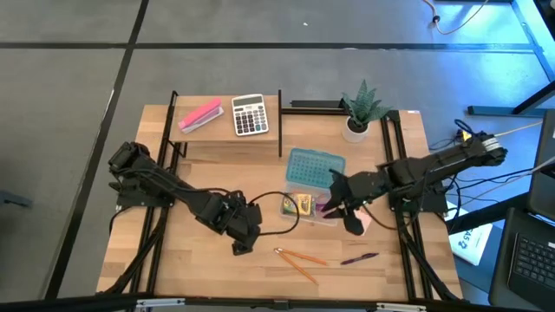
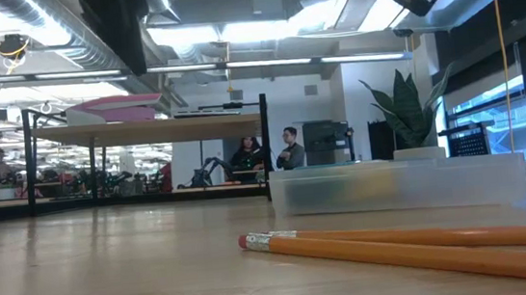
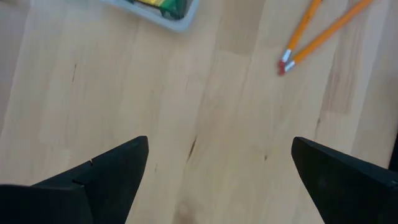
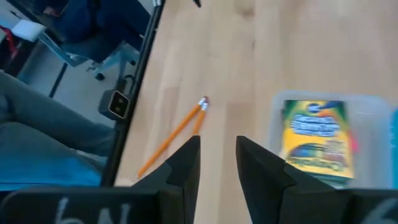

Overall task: Pack school essentials
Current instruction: Put the top pencil into the supply box

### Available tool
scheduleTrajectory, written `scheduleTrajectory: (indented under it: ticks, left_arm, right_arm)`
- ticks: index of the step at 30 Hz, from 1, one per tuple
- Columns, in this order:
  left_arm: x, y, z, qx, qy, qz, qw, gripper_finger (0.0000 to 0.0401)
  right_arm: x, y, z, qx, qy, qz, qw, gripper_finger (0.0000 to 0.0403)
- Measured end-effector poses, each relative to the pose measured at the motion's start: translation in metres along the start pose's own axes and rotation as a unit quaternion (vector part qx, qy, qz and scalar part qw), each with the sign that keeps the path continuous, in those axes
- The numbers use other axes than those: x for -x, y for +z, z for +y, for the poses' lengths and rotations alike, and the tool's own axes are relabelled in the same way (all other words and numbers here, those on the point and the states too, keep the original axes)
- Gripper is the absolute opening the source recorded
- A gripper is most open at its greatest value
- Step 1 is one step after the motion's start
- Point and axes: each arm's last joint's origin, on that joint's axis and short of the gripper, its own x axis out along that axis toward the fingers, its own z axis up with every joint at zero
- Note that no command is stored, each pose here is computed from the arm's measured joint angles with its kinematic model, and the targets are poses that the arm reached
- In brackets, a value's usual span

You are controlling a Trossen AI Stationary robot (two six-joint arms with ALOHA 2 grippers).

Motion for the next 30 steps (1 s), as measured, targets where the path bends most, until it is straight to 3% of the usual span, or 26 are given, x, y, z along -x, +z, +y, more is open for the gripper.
scheduleTrajectory:
  ticks: [11, 18, 25, 30]
  left_arm:
    - [0.035, -0.013, 0.0, -0.004, -0.021, -0.037, 0.999, 0.039]
    - [0.044, -0.015, 0.003, -0.006, -0.017, -0.05, 0.999, 0.039]
    - [0.044, -0.015, 0.003, -0.006, -0.016, -0.05, 0.999, 0.039]
    - [0.044, -0.015, 0.003, -0.009, -0.016, -0.05, 0.999, 0.039]
  right_arm:
    - [-0.036, -0.02, 0.037, -0.024, 0.042, 0.051, 0.998, 0.0034]
    - [-0.059, -0.031, 0.043, -0.064, 0.045, 0.095, 0.992, 0.0004]
    - [-0.077, -0.039, 0.042, -0.126, 0.047, 0.137, 0.981, 0.0053]
    - [-0.089, -0.038, 0.044, -0.11, 0.062, 0.117, 0.985, 0.01]
